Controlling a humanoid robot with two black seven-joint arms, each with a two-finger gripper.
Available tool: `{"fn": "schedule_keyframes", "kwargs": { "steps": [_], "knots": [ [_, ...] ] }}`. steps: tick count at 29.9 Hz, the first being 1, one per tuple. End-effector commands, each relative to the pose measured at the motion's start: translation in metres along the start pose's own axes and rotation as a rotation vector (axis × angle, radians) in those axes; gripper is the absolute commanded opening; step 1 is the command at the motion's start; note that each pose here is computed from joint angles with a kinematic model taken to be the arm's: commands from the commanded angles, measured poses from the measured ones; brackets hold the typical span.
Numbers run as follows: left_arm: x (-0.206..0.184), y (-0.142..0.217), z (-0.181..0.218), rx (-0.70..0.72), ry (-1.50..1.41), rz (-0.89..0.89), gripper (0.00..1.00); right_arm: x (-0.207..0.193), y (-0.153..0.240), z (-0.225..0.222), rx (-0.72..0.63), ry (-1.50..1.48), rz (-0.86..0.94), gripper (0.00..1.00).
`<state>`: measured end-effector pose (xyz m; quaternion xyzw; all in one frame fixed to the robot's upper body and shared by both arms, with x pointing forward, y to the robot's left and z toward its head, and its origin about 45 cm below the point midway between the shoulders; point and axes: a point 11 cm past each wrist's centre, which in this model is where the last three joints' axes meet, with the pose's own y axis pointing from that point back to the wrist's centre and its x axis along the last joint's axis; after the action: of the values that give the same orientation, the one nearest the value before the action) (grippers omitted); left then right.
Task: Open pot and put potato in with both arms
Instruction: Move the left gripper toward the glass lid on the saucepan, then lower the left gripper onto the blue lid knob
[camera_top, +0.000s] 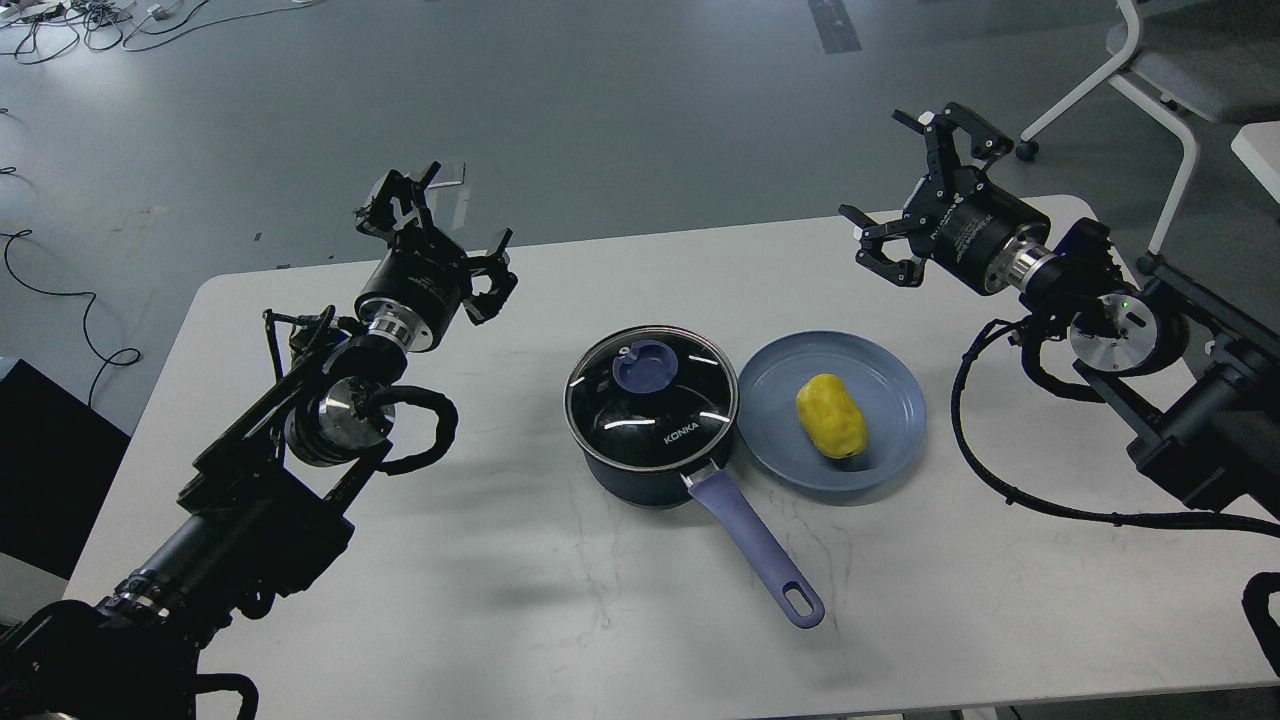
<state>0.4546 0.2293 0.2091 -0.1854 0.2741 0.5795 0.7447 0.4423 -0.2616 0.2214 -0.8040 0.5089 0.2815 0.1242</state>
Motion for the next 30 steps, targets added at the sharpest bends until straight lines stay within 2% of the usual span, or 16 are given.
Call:
{"fn": "schedule_keyframes", "kwargs": {
  "steps": [1,4,7,12,14,15,17,18,20,22,26,30],
  "knots": [
    [-0.003,-0.001,-0.004,0.014,-0.138,-0.002,0.98,0.001,0.001,0.0,-0.004,0.009,-0.002,1.0],
    [-0.019,-0.002,0.0,-0.002,-0.374,-0.013,0.98,0.005,0.004,-0.004,-0.003,0.02,0.011,1.0],
    [-0.043,0.001,0.014,-0.077,-0.692,-0.055,0.98,0.014,0.01,-0.009,-0.001,0.035,0.033,1.0],
    [-0.066,0.001,0.042,-0.133,-1.273,-0.251,0.98,0.022,0.016,-0.016,0.0,0.053,0.053,1.0],
    [-0.075,0.005,0.03,-0.162,-1.475,-0.317,0.98,0.026,0.019,-0.019,0.002,0.058,0.065,1.0],
    [-0.075,0.005,0.03,-0.163,-1.476,-0.317,0.98,0.026,0.019,-0.019,0.002,0.058,0.065,1.0],
    [-0.09,0.014,0.021,-0.336,-1.702,-0.336,0.98,0.03,0.022,-0.02,0.003,0.061,0.076,1.0],
    [-0.091,0.019,0.013,-0.369,-1.776,-0.365,0.98,0.031,0.022,-0.02,0.003,0.061,0.078,1.0],
    [-0.092,0.037,-0.034,-0.415,-2.037,-0.604,0.98,0.032,0.023,-0.02,0.005,0.059,0.082,1.0],
    [-0.095,0.044,-0.049,-0.431,-2.099,-0.704,0.98,0.033,0.024,-0.019,0.006,0.058,0.086,1.0],
    [-0.13,0.045,-0.069,-0.559,-2.135,-0.864,0.98,0.035,0.025,-0.017,0.003,0.055,0.093,1.0],
    [-0.127,0.048,-0.081,-0.581,-2.22,-0.968,0.98,0.036,0.026,-0.018,0.004,0.055,0.095,1.0]
  ]
}}
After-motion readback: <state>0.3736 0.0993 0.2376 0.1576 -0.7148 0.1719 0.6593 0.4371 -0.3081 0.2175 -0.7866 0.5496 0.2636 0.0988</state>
